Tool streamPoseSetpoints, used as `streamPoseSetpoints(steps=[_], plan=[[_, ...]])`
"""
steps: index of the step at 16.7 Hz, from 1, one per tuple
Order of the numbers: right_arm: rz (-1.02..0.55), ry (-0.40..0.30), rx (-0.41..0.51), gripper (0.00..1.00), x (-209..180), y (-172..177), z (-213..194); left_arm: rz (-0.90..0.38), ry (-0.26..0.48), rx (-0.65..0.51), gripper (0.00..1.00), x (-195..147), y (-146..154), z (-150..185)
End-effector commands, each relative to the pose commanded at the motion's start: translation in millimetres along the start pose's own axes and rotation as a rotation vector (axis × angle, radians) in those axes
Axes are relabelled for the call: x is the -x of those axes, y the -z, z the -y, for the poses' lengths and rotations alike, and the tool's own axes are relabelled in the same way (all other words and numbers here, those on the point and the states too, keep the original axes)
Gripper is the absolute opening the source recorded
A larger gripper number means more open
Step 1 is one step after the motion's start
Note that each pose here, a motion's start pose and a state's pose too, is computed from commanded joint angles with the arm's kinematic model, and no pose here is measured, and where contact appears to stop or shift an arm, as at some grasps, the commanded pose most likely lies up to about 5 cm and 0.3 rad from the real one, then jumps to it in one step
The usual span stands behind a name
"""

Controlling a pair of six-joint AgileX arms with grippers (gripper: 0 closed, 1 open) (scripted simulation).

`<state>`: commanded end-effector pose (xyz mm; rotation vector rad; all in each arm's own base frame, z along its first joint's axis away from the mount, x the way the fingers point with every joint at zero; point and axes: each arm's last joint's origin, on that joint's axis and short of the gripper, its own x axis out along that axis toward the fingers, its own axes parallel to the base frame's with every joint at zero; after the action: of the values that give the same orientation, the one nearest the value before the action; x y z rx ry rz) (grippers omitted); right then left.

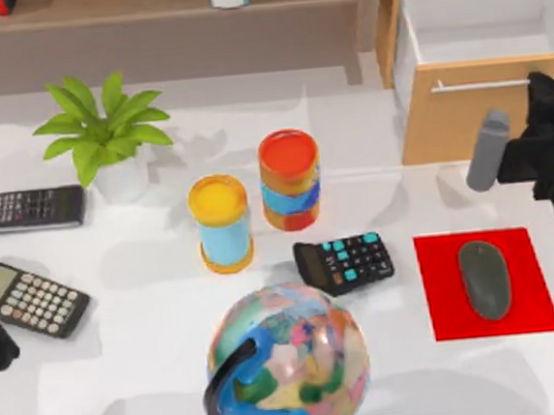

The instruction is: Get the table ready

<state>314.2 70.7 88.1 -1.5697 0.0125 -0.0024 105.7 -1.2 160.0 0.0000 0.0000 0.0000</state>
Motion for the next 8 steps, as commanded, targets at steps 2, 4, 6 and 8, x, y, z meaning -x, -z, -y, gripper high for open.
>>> streamPoseSetpoints(steps=[2, 4, 6, 8], plan=[[0.000, 0.000, 0.000, 0.00, -1.2, 0.0, 0.1, 0.000, 0.000, 0.000, 1.00, 0.0, 0.0, 0.0], [0.000, -0.001, -0.002, 0.00, 0.2, -0.2, 0.1, 0.000, 0.000, 0.000, 1.00, 0.0, 0.0, 0.0], [-0.004, 0.001, -0.002, 0.00, -3.5, 0.3, 0.5, 0.000, 0.000, 0.000, 1.00, 0.0, 0.0, 0.0], [-0.009, -0.001, 0.000, 0.00, -14.0, 0.7, -0.3, 0.000, 0.000, 0.000, 1.00, 0.0, 0.0, 0.0]])
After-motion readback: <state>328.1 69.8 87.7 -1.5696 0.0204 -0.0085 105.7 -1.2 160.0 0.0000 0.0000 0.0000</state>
